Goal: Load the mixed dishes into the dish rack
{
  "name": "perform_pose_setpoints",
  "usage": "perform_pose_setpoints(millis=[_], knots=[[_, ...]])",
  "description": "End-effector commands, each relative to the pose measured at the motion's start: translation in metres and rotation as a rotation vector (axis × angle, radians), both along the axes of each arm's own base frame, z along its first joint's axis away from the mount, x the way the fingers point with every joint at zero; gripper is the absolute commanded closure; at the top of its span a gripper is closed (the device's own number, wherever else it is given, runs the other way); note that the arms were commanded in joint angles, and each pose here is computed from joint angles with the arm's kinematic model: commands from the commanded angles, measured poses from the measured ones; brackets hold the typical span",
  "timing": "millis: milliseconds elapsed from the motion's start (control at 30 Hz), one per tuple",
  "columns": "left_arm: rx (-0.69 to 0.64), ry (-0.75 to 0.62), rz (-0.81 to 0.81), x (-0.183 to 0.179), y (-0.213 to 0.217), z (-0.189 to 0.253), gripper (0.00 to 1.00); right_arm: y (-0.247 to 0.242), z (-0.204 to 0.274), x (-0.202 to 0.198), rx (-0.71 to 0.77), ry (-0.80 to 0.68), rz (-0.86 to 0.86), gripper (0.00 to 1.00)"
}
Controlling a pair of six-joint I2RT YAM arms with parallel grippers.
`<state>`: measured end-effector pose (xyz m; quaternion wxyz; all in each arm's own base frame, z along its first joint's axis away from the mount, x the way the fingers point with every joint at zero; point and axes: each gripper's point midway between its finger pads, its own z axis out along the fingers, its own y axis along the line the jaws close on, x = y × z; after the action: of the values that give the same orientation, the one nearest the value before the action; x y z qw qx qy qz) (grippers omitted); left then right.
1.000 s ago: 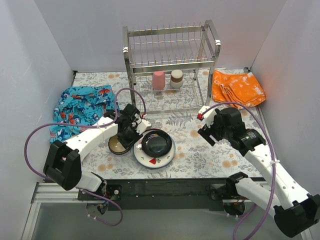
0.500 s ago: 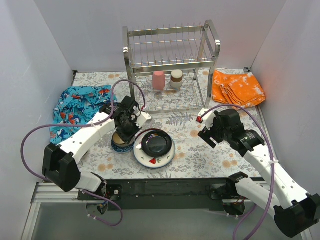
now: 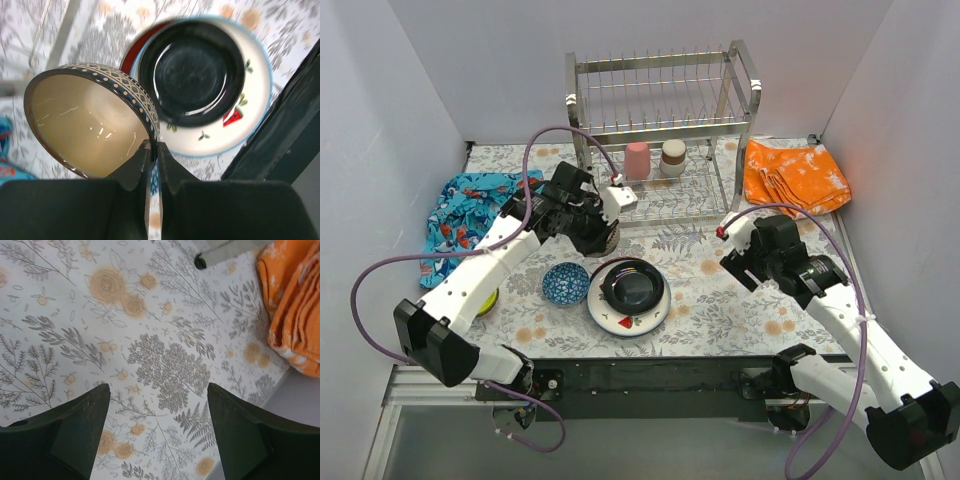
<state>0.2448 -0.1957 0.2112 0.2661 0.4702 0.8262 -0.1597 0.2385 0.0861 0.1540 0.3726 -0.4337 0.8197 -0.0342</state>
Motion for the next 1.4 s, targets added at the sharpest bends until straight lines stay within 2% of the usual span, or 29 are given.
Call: perform_pose_setpoints(millis=[0,200,300,467,833,967,1033,1167,1200,1300,1367], knots=[[-0.206,-0.109,-0.154,0.011,-0.059,0.036,1.00,-0.038,0.041,0.021,-0.040,-0.135,-0.232,0.11],[-0.262,-0.112,-0.286,-0.002,-0.129,0.017,1.00,-0.089,0.091,0.024,-0.070,-0.238,-0.463,0.09],[-0.247,-0.092,-0.323,0.000,-0.164,-0.003,1.00,-0.114,0.093,0.014,-0.067,-0.226,-0.564,0.07],[-0.136,-0.180,-0.431,0.004,-0.211,-0.046,1.00,-0.146,0.093,-0.012,-0.051,-0.178,-0.711,0.07],[0.079,-0.180,-0.475,0.006,-0.226,-0.124,1.00,-0.158,0.089,-0.043,-0.066,-0.170,-0.753,0.07],[0.133,-0.159,-0.475,0.000,-0.225,-0.147,0.79,-0.157,0.084,-0.046,-0.078,-0.160,-0.733,0.06],[0.144,-0.145,-0.472,-0.002,-0.225,-0.156,0.77,-0.156,0.081,-0.045,-0.080,-0.149,-0.724,0.06],[0.161,-0.149,-0.459,0.000,-0.229,-0.166,0.78,-0.152,0.078,-0.041,-0.070,-0.138,-0.706,0.06],[0.153,-0.152,-0.451,0.001,-0.232,-0.164,0.87,-0.152,0.078,-0.039,-0.069,-0.138,-0.704,0.07],[0.122,-0.157,-0.424,0.005,-0.242,-0.155,1.00,-0.150,0.078,-0.035,-0.065,-0.140,-0.689,0.06],[0.084,-0.175,-0.400,0.010,-0.252,-0.136,1.00,-0.150,0.079,-0.033,-0.067,-0.140,-0.680,0.07]])
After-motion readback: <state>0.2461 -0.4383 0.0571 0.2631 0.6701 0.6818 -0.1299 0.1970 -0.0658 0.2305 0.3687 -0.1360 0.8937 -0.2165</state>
